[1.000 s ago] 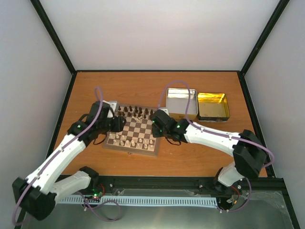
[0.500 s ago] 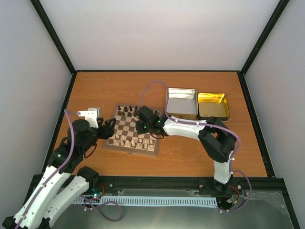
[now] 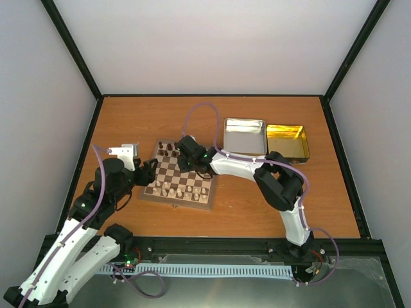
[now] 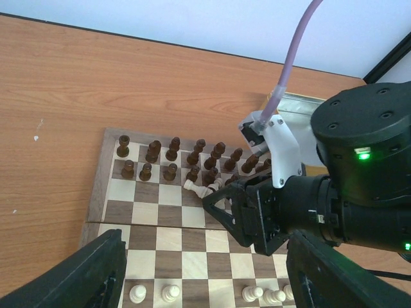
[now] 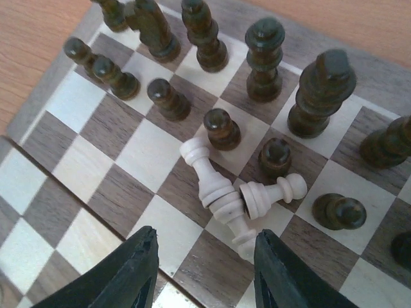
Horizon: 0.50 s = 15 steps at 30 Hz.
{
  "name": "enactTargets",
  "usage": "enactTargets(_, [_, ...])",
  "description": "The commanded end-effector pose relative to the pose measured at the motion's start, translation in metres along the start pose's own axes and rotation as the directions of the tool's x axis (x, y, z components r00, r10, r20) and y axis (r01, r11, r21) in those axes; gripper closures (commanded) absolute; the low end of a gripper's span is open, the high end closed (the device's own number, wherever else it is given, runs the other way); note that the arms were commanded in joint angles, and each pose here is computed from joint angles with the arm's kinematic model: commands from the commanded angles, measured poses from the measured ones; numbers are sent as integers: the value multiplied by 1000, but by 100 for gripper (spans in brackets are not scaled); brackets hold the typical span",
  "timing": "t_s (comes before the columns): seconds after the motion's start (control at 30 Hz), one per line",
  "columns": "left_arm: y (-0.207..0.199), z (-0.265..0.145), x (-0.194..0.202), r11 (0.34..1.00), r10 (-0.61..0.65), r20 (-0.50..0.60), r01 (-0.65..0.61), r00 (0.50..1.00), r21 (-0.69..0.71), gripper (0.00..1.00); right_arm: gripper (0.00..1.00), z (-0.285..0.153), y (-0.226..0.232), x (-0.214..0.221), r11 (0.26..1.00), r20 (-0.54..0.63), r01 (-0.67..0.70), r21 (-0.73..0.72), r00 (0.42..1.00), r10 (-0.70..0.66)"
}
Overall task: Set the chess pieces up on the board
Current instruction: Pick up the chess piece from the chessboard.
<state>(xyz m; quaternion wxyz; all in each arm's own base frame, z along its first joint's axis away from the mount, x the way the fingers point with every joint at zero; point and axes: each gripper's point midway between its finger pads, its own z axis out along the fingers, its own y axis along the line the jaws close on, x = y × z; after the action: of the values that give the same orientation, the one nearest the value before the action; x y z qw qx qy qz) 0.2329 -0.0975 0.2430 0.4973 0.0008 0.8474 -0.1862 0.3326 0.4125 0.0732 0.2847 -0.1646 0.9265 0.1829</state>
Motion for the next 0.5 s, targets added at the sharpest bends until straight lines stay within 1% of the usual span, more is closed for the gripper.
enactTargets(0.0, [0, 0, -8, 1000, -3, 30, 3, 1000, -4, 30, 58, 11, -7, 5, 998, -27, 51, 35, 998, -50])
enactTargets(0.23, [1, 3, -5, 1000, -2, 16, 2, 1000, -8, 30, 58, 15, -19, 7, 994, -33, 39, 103, 999, -36])
enactTargets(0.47, [1, 5, -4, 1000, -2, 9, 2, 1000, -10, 30, 59, 24, -18, 10, 992, -46, 71, 102, 997, -67])
